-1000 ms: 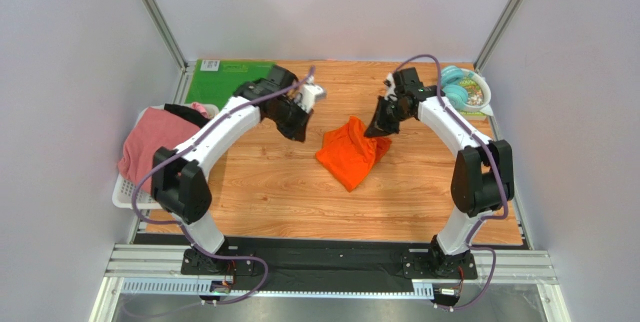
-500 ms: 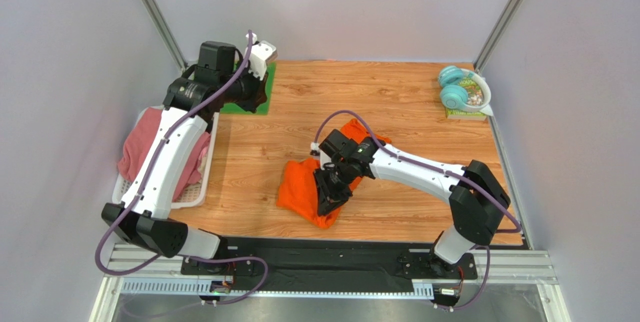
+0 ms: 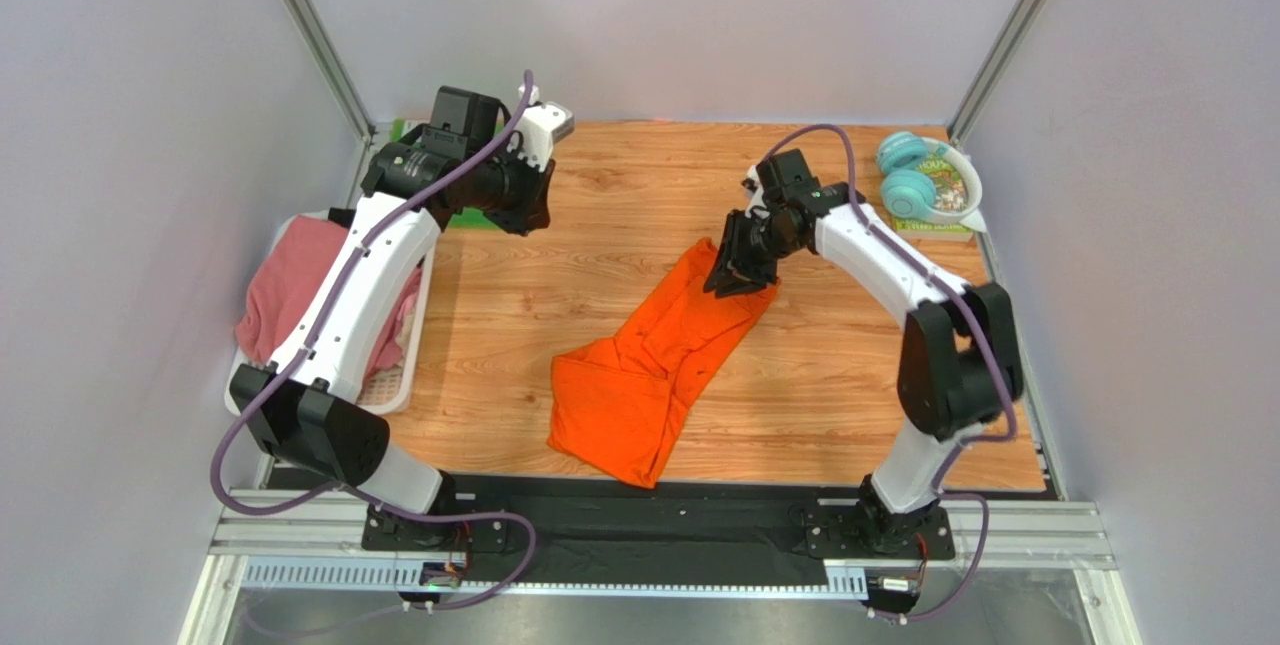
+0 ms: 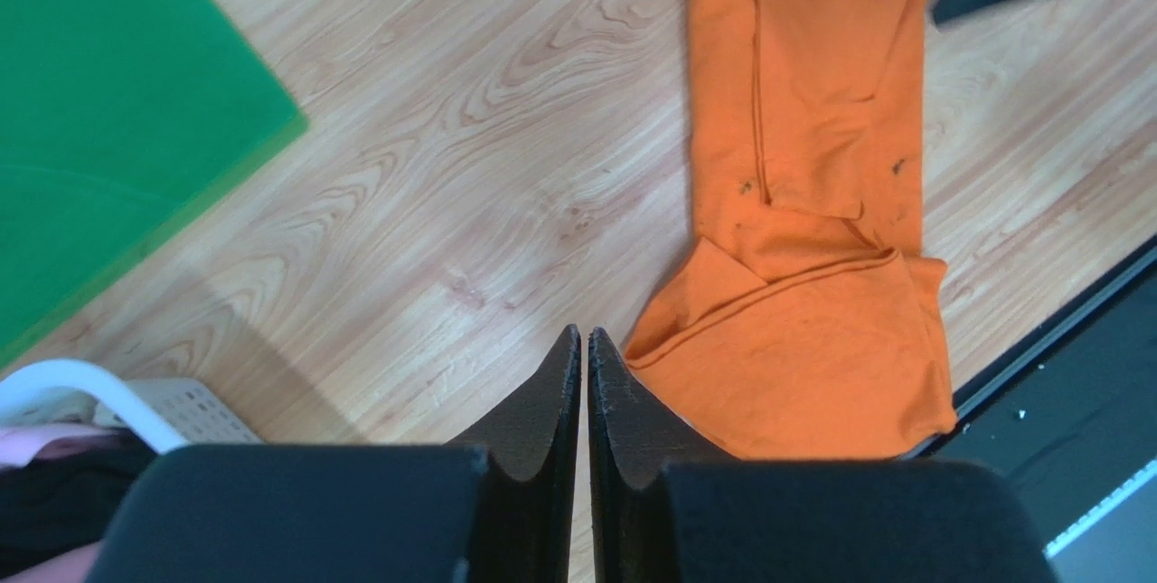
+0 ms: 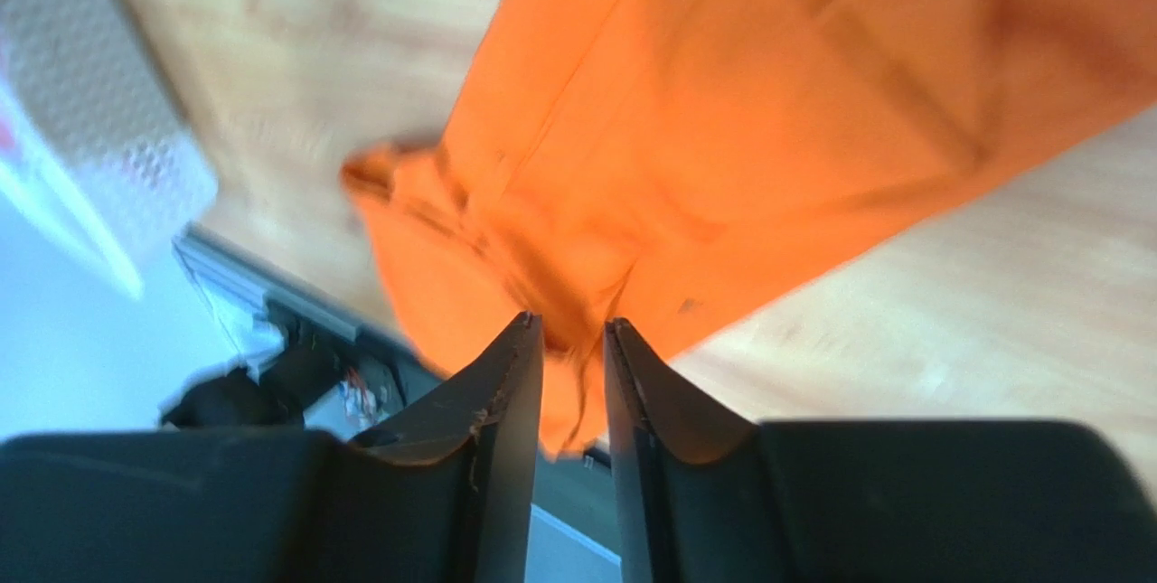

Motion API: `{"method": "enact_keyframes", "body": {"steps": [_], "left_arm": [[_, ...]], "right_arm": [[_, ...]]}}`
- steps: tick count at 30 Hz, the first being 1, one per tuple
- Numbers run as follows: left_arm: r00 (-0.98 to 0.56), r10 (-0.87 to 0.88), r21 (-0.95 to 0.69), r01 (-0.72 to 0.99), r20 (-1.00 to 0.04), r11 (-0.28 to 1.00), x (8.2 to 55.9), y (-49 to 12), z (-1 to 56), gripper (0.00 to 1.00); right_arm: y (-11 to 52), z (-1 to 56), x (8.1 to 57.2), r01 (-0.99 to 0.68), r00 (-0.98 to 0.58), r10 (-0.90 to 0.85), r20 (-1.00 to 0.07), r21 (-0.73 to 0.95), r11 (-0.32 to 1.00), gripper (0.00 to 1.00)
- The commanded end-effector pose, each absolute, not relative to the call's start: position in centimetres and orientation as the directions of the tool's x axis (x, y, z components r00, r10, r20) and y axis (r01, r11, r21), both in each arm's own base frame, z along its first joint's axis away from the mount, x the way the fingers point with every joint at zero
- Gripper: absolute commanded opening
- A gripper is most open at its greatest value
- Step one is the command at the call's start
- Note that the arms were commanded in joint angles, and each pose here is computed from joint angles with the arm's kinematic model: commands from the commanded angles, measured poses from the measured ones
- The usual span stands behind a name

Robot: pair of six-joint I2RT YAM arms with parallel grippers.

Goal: Fold and stack the t-shirts

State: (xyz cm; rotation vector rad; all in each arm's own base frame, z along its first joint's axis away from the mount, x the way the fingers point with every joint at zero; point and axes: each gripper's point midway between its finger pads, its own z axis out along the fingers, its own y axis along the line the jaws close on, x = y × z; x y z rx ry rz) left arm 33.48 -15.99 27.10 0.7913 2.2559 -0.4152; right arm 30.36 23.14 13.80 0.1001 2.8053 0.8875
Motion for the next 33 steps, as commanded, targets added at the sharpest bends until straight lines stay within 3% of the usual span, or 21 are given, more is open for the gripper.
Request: {"method": "enact_keyframes", "body": {"steps": [1, 11, 12, 14, 16, 17, 19, 21, 27, 29, 30, 32, 33], "left_arm": [[-0.581, 0.448, -0.124, 0.693, -0.679, 0.710, 31.7, -18.2, 25.8, 0.10], [-0.574, 0.505, -0.170, 0.752, -0.645, 0.637, 29.6, -20.1, 24.1, 0.10], [-0.570, 0.507, -0.168, 0.754, -0.646, 0.635, 29.7, -20.2, 24.2, 0.10], [-0.569, 0.514, -0.161, 0.756, -0.642, 0.635, 29.9, -20.1, 24.1, 0.10], [-0.567, 0.517, -0.154, 0.755, -0.641, 0.637, 30.0, -20.0, 24.2, 0.10], [-0.565, 0.520, -0.148, 0.755, -0.641, 0.638, 30.1, -19.9, 24.2, 0.10], [-0.558, 0.520, -0.140, 0.757, -0.646, 0.638, 30.3, -19.9, 24.4, 0.10], [-0.557, 0.520, -0.140, 0.758, -0.648, 0.637, 30.4, -19.9, 24.2, 0.10], [-0.584, 0.504, -0.177, 0.746, -0.637, 0.642, 31.2, -20.5, 23.3, 0.10], [-0.602, 0.499, -0.198, 0.739, -0.623, 0.644, 31.4, -20.8, 22.6, 0.10], [-0.612, 0.500, -0.207, 0.735, -0.613, 0.646, 31.4, -20.9, 21.8, 0.11], [-0.642, 0.497, -0.228, 0.717, -0.584, 0.658, 31.5, -21.0, 20.3, 0.11], [-0.664, 0.493, -0.245, 0.704, -0.562, 0.667, 31.5, -21.0, 19.1, 0.11]], "right_arm": [[21.3, 9.0, 35.0, 0.095, -0.977, 0.176, -0.118, 0.499, 0.861, 0.27], [20.3, 2.5, 40.4, 0.238, -0.966, 0.256, 0.024, 0.464, 0.854, 0.18], [20.1, 1.0, 40.5, 0.273, -0.960, 0.269, 0.075, 0.450, 0.850, 0.18], [19.5, 2.1, 43.7, 0.281, -0.954, 0.298, 0.045, 0.488, 0.826, 0.17], [18.3, 0.3, 45.0, 0.344, -0.936, 0.337, 0.102, 0.473, 0.811, 0.16], [18.5, 2.1, 48.0, 0.317, -0.937, 0.347, 0.041, 0.517, 0.795, 0.16], [18.0, 1.2, 49.2, 0.352, -0.928, 0.361, 0.092, 0.530, 0.771, 0.17], [18.3, 3.5, 52.4, 0.310, -0.927, 0.374, 0.021, 0.604, 0.734, 0.17], [17.5, 6.3, 57.8, 0.259, -0.890, 0.454, -0.041, 0.774, 0.578, 0.21], [17.7, 8.0, 57.1, 0.180, -0.908, 0.405, -0.109, 0.771, 0.611, 0.25], [17.6, 11.7, 56.9, 0.114, -0.896, 0.396, -0.201, 0.757, 0.643, 0.32], [18.3, 12.6, 53.9, 0.052, -0.909, 0.322, -0.264, 0.697, 0.716, 0.40], [18.1, 16.8, 52.5, 0.000, -0.884, 0.312, -0.350, 0.666, 0.746, 0.41]]}}
